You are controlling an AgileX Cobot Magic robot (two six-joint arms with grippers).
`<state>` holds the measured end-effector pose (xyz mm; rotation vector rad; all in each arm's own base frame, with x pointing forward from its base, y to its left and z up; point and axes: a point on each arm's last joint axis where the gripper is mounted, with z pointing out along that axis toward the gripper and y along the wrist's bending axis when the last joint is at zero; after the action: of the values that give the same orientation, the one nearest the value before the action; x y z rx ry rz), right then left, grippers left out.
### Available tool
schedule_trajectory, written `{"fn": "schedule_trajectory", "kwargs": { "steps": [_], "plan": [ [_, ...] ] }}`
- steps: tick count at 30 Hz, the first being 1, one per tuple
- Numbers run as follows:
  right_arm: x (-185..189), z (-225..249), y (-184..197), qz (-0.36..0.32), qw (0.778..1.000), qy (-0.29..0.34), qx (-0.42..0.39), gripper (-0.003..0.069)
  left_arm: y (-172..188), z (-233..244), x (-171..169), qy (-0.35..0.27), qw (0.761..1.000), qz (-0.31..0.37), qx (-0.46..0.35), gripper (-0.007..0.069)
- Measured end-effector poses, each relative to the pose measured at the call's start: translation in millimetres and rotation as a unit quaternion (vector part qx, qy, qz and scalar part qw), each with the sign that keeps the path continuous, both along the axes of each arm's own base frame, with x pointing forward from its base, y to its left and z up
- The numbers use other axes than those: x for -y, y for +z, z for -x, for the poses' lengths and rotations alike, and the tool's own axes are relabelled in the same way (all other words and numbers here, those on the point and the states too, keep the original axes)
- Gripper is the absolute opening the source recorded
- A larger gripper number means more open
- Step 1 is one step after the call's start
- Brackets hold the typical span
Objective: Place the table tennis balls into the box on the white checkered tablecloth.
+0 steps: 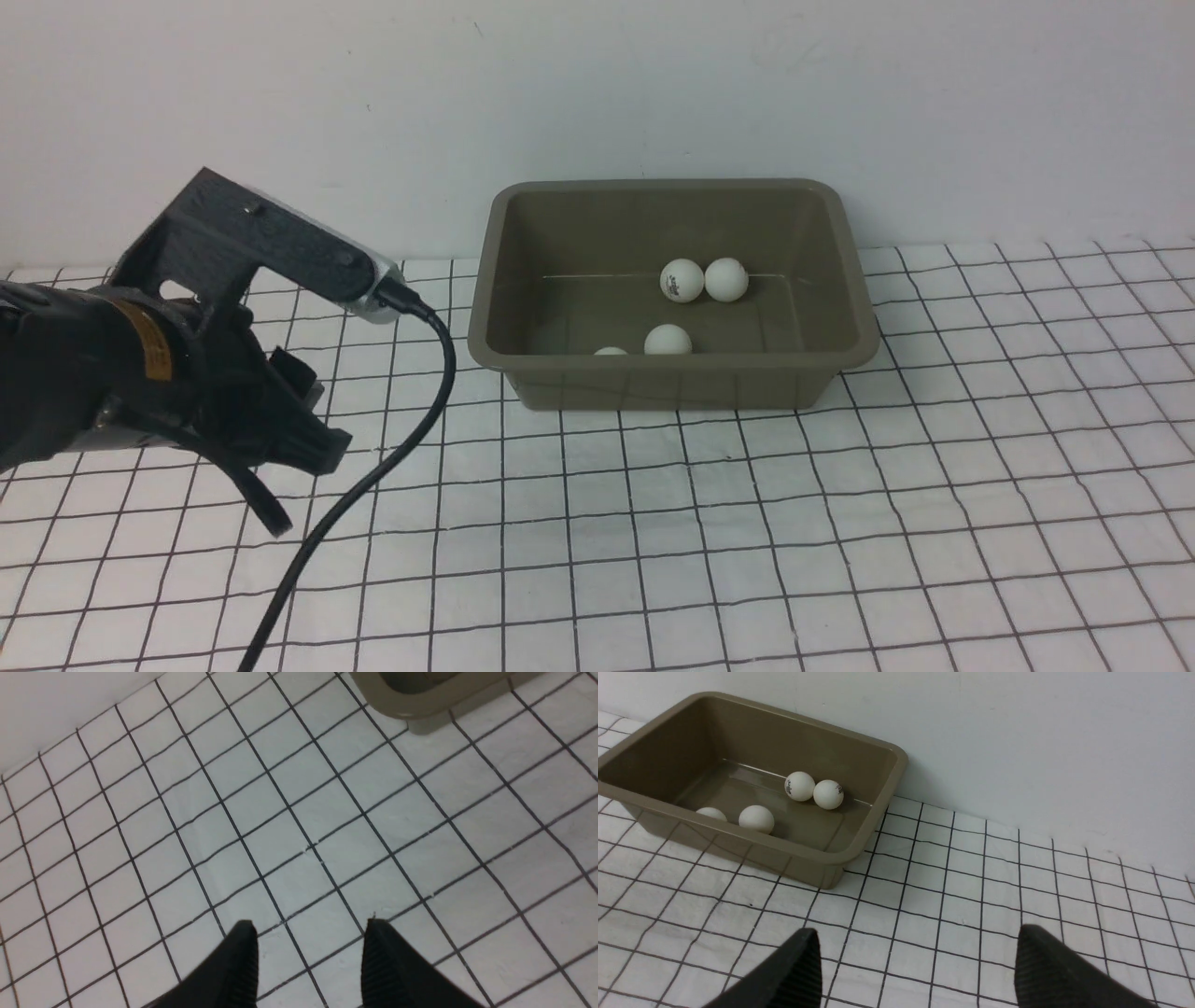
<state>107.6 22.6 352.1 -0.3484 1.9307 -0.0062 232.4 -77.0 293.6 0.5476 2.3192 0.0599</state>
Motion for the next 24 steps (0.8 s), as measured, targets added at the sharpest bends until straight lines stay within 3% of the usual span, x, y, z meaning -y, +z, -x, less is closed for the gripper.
{"fn": "schedule_trajectory", "kwargs": {
  "steps": [7,15,24],
  "plan": [
    [-3.5,-3.2,-7.7,0.017,0.999,0.023,0.017,0.0504,3.6,-3.3,1.7,0.004,1.000,0.017,0.025,0.0279],
    [-12.9,-9.0,-57.5,-0.008,0.998,0.054,0.008,0.0484,7.6,-6.4,4.3,-0.004,0.998,0.030,0.052,0.0279],
    [-12.4,-9.8,-58.2,0.012,0.998,0.059,0.020,0.0474,7.7,-6.6,4.3,-0.005,0.998,0.029,0.054,0.0279]
  ]
}}
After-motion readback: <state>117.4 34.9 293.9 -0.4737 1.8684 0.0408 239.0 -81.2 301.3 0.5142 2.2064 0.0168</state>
